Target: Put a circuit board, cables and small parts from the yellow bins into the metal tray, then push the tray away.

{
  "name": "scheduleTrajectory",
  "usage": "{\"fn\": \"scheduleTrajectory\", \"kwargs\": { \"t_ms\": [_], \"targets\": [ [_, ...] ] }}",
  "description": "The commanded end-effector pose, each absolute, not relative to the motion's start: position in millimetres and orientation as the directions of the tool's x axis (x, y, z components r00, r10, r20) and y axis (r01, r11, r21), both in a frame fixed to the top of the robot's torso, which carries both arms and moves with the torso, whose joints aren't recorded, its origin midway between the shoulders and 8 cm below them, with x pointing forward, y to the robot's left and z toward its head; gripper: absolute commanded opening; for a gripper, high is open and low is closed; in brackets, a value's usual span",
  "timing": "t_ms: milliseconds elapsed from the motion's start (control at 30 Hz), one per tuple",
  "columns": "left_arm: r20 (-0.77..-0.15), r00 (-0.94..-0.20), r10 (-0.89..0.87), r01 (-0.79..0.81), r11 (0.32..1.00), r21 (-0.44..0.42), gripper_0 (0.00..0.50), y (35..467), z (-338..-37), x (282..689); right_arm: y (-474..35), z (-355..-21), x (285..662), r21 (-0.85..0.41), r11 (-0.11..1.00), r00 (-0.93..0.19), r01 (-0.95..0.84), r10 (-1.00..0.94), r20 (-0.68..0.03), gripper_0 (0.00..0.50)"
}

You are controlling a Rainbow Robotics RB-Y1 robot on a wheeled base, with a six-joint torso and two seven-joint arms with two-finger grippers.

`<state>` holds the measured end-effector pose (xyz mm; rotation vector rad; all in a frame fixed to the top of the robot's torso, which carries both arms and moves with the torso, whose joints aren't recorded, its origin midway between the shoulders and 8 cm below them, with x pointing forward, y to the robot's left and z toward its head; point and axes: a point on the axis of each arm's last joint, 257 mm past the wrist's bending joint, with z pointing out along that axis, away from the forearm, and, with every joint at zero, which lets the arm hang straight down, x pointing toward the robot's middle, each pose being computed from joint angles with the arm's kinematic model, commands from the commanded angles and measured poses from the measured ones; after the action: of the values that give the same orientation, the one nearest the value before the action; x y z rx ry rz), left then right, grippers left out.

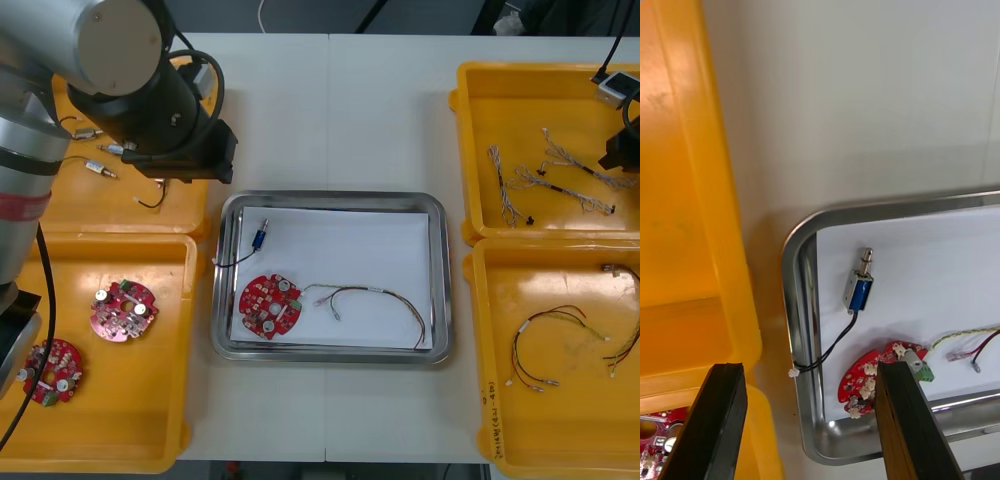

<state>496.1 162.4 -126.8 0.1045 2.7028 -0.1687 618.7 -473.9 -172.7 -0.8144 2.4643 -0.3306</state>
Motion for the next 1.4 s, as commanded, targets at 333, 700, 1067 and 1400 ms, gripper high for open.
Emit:
{"fn": "scheduleTrajectory", "kwargs": {
  "t_ms": [333, 700, 1067, 1400],
  "targets": [
    [-0.536, -0.844, 0.022, 0.036, 0.999, -0.015, 0.500, 238, -71, 528, -458, -165, 634, -0.382, 0.787, -0.641, -0.484, -0.616, -0.458, 0.500],
    [-0.519, -0.850, 0.092, 0.093, 0.995, 0.024, 0.500, 288, -66, 534, -456, -191, 624, -0.344, 0.801, -0.657, -0.490, -0.599, -0.458, 0.500],
    [-0.521, -0.816, 0.250, 0.238, 0.967, 0.091, 0.500, 293, -76, 550, -450, -212, 617, -0.325, 0.798, -0.666, -0.507, -0.603, -0.439, 0.500],
    [-0.533, -0.772, 0.347, 0.324, 0.936, 0.141, 0.500, 300, -82, 574, -454, -224, 609, -0.320, 0.796, -0.678, -0.514, -0.605, -0.417, 0.474]
  ]
}}
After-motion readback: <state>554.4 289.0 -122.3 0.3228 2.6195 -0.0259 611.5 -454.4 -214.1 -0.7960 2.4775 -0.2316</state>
